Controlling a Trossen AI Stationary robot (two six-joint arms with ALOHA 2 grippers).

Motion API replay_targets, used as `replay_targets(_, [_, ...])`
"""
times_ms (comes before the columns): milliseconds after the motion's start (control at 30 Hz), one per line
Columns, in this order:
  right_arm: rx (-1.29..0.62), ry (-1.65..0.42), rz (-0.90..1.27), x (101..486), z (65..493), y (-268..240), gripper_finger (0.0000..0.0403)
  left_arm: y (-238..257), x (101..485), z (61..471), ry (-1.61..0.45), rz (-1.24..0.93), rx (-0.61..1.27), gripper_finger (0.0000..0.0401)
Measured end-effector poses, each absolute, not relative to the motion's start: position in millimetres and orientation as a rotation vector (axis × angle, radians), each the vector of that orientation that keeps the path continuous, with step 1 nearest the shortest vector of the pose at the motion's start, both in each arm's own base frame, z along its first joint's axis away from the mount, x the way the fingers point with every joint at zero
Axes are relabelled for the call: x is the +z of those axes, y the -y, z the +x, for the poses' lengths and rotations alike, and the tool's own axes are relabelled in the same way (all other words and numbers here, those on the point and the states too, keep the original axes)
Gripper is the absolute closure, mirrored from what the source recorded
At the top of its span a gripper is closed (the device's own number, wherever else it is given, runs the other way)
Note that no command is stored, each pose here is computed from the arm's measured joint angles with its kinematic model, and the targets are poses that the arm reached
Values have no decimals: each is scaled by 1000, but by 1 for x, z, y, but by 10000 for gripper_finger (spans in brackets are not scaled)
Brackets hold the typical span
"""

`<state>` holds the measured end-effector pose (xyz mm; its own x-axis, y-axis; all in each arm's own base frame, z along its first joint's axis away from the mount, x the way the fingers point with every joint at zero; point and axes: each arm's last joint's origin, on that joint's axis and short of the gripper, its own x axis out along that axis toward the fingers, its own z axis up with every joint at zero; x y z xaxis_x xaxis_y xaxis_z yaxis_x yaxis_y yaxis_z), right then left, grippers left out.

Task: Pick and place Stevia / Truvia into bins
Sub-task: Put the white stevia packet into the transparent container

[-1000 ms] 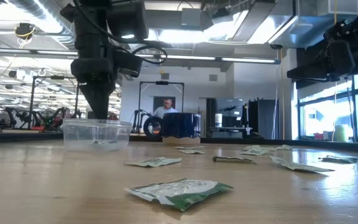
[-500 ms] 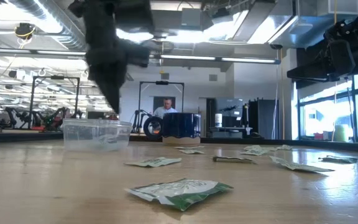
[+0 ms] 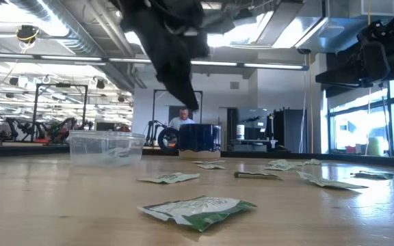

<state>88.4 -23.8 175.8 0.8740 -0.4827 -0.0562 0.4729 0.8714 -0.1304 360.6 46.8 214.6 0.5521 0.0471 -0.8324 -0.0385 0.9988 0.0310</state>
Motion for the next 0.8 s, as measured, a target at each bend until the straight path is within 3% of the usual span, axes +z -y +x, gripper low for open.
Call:
replay_targets(367, [-499,-94,-117,175,88,24,295,-55,164,406,-1072,90,36,321])
replay_targets(800, [-498,-98,-117,175,88,24,295,-63,142,413,-1117,114,105,331])
